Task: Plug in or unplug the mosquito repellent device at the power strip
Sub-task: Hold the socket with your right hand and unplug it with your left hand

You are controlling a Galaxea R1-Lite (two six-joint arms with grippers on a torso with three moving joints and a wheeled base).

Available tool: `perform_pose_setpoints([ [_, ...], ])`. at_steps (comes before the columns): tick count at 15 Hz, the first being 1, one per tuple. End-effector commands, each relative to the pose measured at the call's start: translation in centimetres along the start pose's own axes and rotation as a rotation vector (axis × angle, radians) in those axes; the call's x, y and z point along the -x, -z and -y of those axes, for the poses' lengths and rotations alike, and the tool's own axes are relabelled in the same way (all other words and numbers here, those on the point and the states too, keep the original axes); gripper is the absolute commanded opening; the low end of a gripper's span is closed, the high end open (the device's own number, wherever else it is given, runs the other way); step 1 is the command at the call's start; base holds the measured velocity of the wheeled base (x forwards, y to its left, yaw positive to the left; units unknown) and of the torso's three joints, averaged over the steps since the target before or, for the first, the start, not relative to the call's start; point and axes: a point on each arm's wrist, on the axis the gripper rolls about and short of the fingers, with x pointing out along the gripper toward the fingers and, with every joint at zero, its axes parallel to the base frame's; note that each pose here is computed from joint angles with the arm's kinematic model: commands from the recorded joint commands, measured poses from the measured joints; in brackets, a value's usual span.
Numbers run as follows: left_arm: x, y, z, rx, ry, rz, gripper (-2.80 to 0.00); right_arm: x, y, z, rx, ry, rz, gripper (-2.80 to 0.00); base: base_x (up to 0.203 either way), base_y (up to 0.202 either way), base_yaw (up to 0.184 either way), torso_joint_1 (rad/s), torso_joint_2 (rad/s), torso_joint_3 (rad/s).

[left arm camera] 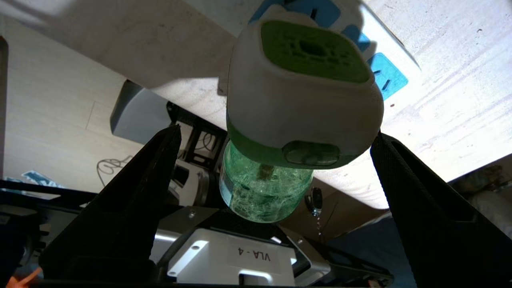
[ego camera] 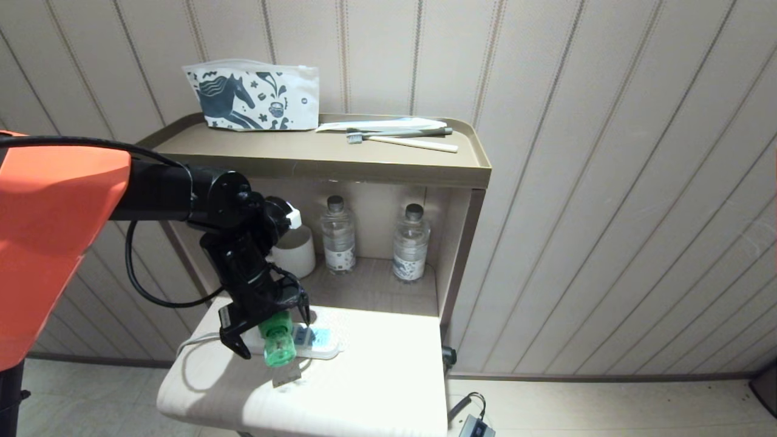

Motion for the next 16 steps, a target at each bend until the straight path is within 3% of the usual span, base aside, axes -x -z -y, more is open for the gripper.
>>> perform_pose_setpoints([
  [1,0.3,0.3,0.1,-0.002,0.004,0.003,0.0,0.0,0.0,0.0,0.001,0.0,-0.002,-2.8,0.0,0.0,0.0,0.0,0.0,0.0],
  [16,-1.5,-0.9,0.8,0.012,0.006,0.014,0.0,0.0,0.0,0.0,0.0,-0.002,-0.004,-2.8,0.0,0.0,0.0,0.0,0.0,0.0],
])
